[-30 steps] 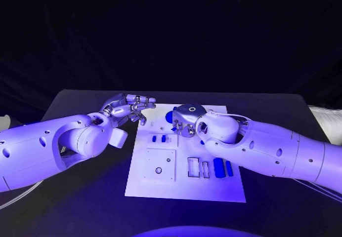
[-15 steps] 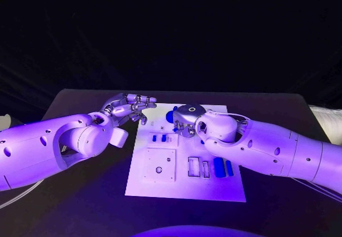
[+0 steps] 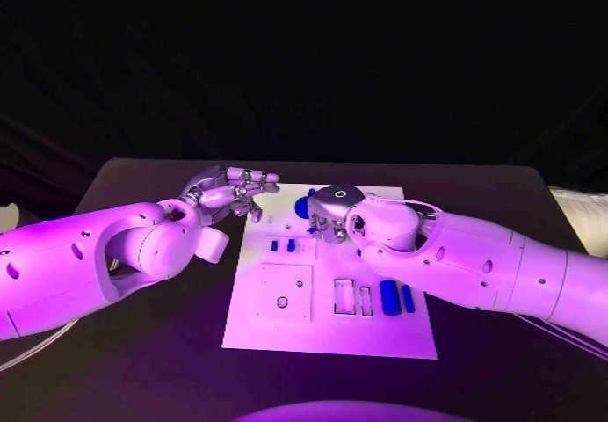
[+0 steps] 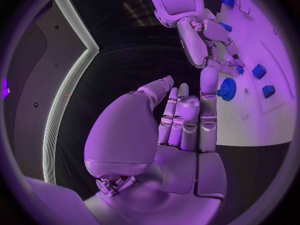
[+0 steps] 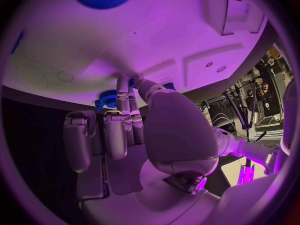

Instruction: Assemble the parts on the task board

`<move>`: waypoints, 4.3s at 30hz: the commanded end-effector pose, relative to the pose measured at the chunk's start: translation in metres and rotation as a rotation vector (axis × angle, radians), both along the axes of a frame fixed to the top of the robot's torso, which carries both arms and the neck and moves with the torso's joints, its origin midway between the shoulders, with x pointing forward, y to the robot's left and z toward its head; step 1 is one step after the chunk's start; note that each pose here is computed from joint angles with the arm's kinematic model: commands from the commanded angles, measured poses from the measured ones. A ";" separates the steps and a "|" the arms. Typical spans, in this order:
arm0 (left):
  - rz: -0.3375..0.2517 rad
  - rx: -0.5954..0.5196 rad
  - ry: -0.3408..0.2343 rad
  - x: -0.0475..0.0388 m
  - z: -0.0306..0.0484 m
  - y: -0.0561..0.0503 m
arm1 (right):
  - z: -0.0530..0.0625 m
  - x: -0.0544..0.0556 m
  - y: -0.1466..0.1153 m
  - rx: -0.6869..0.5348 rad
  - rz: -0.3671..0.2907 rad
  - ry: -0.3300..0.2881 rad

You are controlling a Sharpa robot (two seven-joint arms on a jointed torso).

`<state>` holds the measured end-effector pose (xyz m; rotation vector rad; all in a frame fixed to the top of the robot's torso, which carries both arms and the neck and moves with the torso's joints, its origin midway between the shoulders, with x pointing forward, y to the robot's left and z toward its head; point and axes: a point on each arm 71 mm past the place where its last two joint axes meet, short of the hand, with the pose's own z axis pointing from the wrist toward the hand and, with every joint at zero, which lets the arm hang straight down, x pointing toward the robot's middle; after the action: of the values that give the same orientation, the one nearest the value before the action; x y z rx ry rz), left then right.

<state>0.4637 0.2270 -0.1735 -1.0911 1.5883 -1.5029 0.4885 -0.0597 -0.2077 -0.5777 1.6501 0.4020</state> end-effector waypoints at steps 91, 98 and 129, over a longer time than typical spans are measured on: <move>-0.015 0.004 0.009 0.0001 -0.0005 -0.002 | -0.002 -0.005 -0.010 0.013 0.036 0.004; -0.014 0.005 0.010 0.0002 -0.0006 -0.002 | -0.002 -0.005 -0.011 0.008 0.036 0.009; -0.011 0.007 0.012 -0.0005 -0.0006 -0.002 | -0.011 0.002 -0.020 -0.095 -0.018 0.053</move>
<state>0.4637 0.2270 -0.1751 -1.1011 1.6067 -1.4882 0.4905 -0.0740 -0.2080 -0.5947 1.6682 0.3967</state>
